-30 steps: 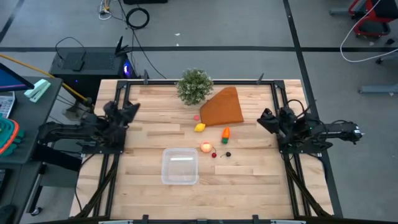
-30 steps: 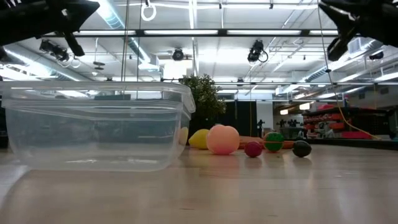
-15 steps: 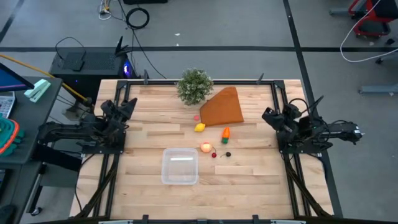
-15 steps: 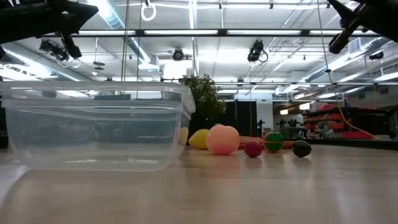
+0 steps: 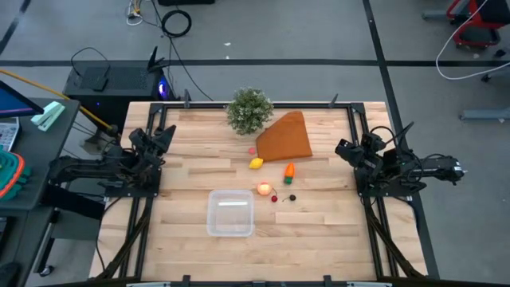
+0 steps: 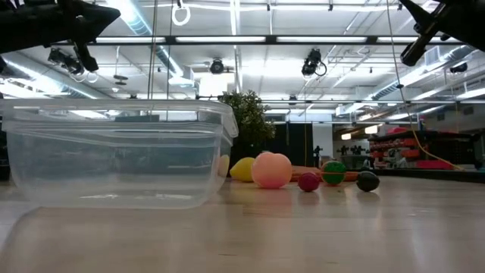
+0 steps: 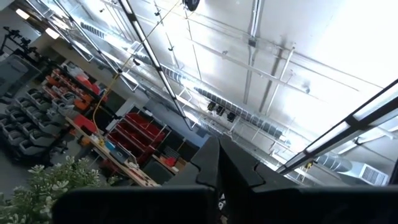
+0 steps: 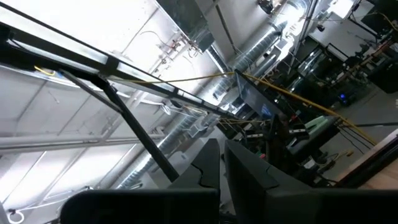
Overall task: Pick and placing Produce into tupperware
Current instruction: Put the black cherry into the transparent bin
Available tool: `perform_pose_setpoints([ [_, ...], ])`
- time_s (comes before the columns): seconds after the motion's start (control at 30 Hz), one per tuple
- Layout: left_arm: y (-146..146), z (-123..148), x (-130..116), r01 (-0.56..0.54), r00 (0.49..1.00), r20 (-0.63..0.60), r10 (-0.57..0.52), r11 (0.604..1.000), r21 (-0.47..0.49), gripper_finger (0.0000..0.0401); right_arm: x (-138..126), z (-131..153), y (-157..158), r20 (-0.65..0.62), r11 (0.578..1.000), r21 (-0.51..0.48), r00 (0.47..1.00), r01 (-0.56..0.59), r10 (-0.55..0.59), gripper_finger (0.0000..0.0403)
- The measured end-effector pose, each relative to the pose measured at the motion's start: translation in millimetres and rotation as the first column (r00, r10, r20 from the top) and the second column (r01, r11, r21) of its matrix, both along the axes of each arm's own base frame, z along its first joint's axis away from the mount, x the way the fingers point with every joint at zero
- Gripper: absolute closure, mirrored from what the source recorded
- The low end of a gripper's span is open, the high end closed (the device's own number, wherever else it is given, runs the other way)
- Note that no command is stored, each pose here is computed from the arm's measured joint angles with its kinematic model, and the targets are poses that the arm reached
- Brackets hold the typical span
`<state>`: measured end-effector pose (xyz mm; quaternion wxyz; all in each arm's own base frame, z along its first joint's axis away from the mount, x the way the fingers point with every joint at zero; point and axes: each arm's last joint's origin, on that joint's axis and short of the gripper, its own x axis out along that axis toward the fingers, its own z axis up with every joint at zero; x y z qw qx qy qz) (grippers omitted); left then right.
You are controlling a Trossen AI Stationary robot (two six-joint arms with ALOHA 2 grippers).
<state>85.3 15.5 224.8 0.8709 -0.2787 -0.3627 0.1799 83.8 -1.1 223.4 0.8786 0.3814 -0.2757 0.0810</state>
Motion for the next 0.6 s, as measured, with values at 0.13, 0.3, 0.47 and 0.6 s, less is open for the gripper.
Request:
perform_pose_setpoints([
  [0.13, 0.0, 0.7, -0.5, 0.000, 1.000, 0.010, 0.000, 1.000, 0.000, 0.0386, 0.0, 0.0, -0.3, 0.000, 1.000, 0.005, 1.000, 0.009, -0.009, 0.0403],
  [0.3, 0.0, 0.6, -0.5, 0.000, 1.000, 0.009, 0.000, 1.000, 0.000, 0.0377, -1.0, 0.9, -3.4, 0.007, 0.993, 0.061, 0.995, 0.101, -0.101, 0.0403],
  [0.47, 0.0, 0.2, -0.2, 0.000, 1.000, 0.003, 0.000, 1.000, 0.000, 0.0374, -1.5, 1.0, -5.1, -0.004, 0.981, 0.027, 0.981, 0.194, -0.194, 0.0403],
  [0.6, 0.0, -0.8, 0.6, 0.000, 1.000, -0.011, 0.000, 1.000, 0.000, 0.0380, -1.8, 0.8, -6.4, -0.013, 0.969, 0.033, 0.969, 0.247, -0.247, 0.0403],
])
